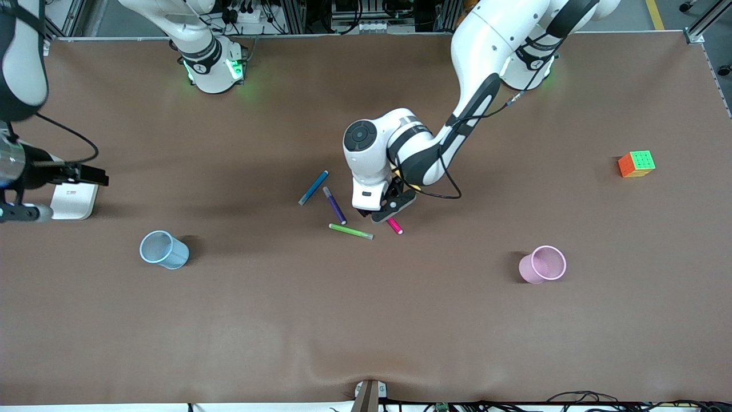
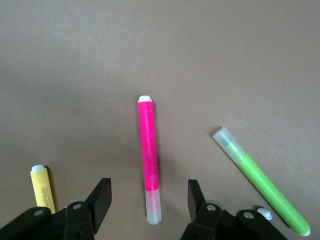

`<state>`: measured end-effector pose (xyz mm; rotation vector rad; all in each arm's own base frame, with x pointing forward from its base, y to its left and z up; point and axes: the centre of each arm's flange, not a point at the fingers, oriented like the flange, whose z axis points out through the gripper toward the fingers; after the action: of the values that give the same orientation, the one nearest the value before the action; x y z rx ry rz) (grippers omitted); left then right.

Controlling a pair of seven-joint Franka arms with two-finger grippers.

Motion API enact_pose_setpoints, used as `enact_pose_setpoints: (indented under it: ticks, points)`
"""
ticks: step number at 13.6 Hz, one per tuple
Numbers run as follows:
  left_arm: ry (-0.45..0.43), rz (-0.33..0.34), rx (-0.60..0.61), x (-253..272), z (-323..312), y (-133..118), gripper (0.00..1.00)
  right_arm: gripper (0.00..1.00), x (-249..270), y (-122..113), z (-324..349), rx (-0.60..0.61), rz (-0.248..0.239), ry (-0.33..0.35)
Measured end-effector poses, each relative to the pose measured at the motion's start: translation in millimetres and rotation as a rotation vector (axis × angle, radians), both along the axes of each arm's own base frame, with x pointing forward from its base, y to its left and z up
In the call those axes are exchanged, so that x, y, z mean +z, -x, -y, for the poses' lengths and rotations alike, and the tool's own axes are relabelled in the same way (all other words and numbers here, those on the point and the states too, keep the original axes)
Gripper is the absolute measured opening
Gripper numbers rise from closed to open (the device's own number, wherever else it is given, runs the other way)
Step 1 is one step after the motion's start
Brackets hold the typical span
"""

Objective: Place pink and blue markers in matching cups
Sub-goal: 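Close the left gripper on the pink marker while the right gripper reaches out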

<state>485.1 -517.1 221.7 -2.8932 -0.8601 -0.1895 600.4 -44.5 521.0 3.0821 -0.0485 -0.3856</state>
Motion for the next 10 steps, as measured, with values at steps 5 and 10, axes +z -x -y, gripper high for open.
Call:
enact_pose_setpoints:
  ticks: [5,10]
  points:
    - [-0.044,0.003,-0.007,-30,7,15,0.65,1.00,-6,-10,1,0.001,0.040,0.004]
    - [-0.072,0.030,-0.006,-49,9,19,0.52,1.00,-35,-22,2,0.001,0.014,-0.001]
